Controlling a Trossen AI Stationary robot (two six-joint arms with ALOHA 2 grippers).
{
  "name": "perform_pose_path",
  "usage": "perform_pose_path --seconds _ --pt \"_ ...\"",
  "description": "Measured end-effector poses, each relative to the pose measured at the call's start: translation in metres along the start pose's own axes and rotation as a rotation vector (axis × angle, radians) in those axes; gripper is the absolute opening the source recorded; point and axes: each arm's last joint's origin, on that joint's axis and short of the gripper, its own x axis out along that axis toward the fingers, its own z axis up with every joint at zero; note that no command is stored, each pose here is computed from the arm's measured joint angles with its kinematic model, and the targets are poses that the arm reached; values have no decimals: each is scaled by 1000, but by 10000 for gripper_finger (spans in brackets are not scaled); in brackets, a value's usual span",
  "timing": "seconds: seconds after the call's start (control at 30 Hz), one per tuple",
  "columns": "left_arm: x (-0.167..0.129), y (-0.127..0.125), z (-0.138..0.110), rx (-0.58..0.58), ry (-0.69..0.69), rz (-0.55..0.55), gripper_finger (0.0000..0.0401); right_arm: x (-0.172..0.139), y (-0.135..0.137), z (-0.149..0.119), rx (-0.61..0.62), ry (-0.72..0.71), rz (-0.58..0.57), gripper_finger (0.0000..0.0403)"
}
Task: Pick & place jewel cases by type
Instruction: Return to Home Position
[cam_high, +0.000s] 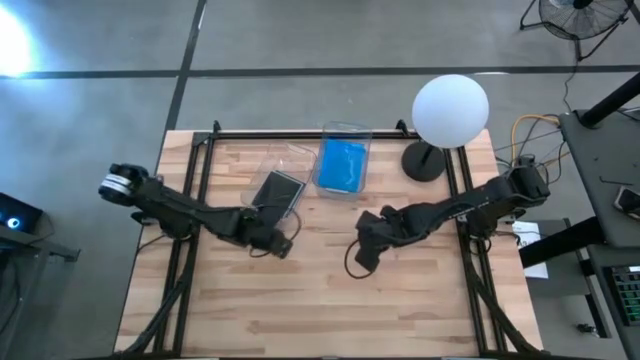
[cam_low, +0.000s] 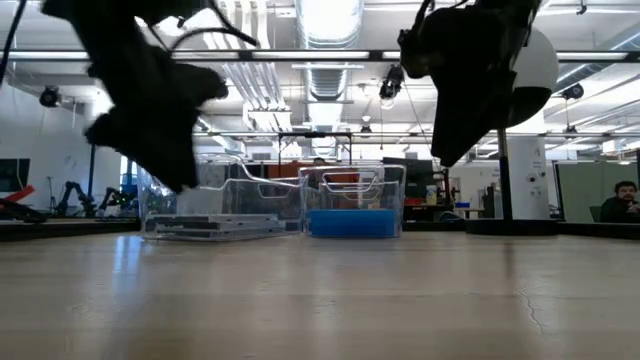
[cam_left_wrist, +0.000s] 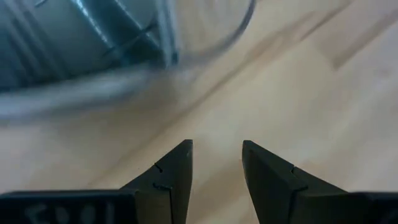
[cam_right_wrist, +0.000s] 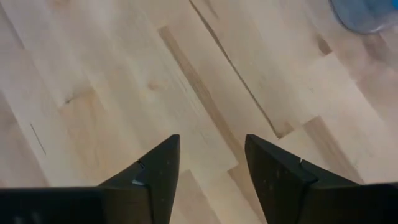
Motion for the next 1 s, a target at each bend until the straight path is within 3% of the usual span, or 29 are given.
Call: perform_pose_path --seconds 0.37,0.5,0.7,0.8,0.9,1.0 --pt "54 -10 68 99 -190 -54 122 -1 2 -3 78 -44 -41 155" --pt "46 -14 92 104 -193 -134 122 -2 5 -5 96 -48 -34 147" --pt "9 -40 89 185 -275 -302 122 -4 13 -14 69 -52 -29 138" --pt "-4 -36 78 241 -236 -248 122 -4 13 -16 101 -60 -33 133" --pt "-23 -20 68 218 -211 -128 122 -5 16 -9 114 -93 4 129" --pt "-49 3 61 174 -280 33 122 -9 22 6 70 -179 84 125"
